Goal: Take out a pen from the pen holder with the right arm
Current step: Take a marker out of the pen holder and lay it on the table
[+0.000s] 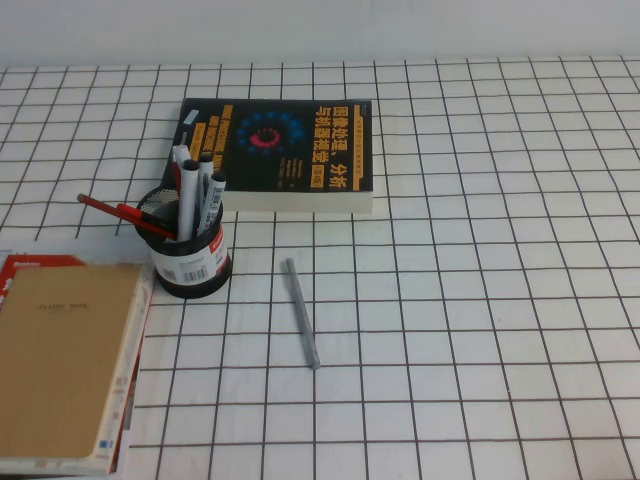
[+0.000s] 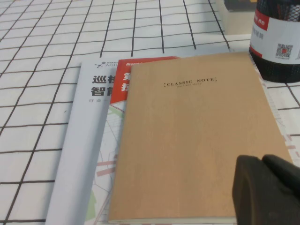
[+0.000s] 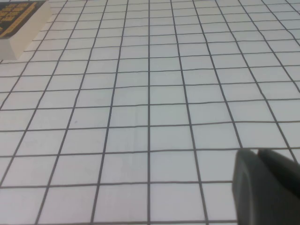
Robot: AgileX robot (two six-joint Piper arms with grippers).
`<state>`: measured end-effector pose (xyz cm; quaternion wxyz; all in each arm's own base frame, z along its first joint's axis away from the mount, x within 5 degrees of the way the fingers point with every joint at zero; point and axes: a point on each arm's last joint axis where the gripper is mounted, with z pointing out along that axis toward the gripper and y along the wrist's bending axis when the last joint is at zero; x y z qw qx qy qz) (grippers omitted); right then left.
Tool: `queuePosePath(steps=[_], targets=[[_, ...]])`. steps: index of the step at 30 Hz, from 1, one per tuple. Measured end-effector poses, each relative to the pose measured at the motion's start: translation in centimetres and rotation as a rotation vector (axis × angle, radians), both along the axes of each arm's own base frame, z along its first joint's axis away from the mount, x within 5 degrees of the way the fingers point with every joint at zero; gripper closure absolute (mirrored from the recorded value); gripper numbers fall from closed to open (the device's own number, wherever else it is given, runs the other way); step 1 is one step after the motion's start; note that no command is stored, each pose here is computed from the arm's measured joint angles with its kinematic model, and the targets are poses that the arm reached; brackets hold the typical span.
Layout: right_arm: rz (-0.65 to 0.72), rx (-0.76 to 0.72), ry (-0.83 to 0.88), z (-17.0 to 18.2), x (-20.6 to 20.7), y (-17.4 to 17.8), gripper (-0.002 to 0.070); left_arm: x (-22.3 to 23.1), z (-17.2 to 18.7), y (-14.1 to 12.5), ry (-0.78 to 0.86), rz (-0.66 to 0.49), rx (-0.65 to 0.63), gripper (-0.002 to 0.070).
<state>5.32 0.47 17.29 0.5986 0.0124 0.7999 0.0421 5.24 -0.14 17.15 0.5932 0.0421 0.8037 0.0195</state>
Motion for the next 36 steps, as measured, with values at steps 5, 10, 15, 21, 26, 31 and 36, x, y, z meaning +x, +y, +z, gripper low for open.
queuePosePath(steps=[5, 10, 15, 21, 26, 31, 36], targets=[[0.0, 0.0, 0.0, 0.0, 0.0, 0.0, 0.0692, 0.0, 0.0, 0.0, 0.0, 0.0, 0.0, 0.0679], [0.0, 0.0, 0.0, 0.0, 0.0, 0.0, 0.0692, 0.0, 0.0, 0.0, 0.0, 0.0, 0.0, 0.0679], [0.0, 0.003, 0.0, 0.0, 0.0, 0.01, 0.0692, 0.0, 0.0, 0.0, 0.0, 0.0, 0.0, 0.0679], [0.0, 0.005, 0.0, 0.0, 0.0, 0.01, 0.0692, 0.0, 0.0, 0.0, 0.0, 0.0, 0.0, 0.0679], [0.0, 0.005, 0.0, 0.0, 0.0, 0.01, 0.0692, 0.0, 0.0, 0.0, 0.0, 0.0, 0.0, 0.0679], [0.0, 0.005, 0.0, 0.0, 0.0, 0.01, 0.0692, 0.0, 0.0, 0.0, 0.0, 0.0, 0.0, 0.0679], [-0.001, 0.014, -0.006, 0.06, 0.02, 0.03, 0.0692, 0.0, 0.0, 0.0, 0.0, 0.0, 0.0, 0.0679]])
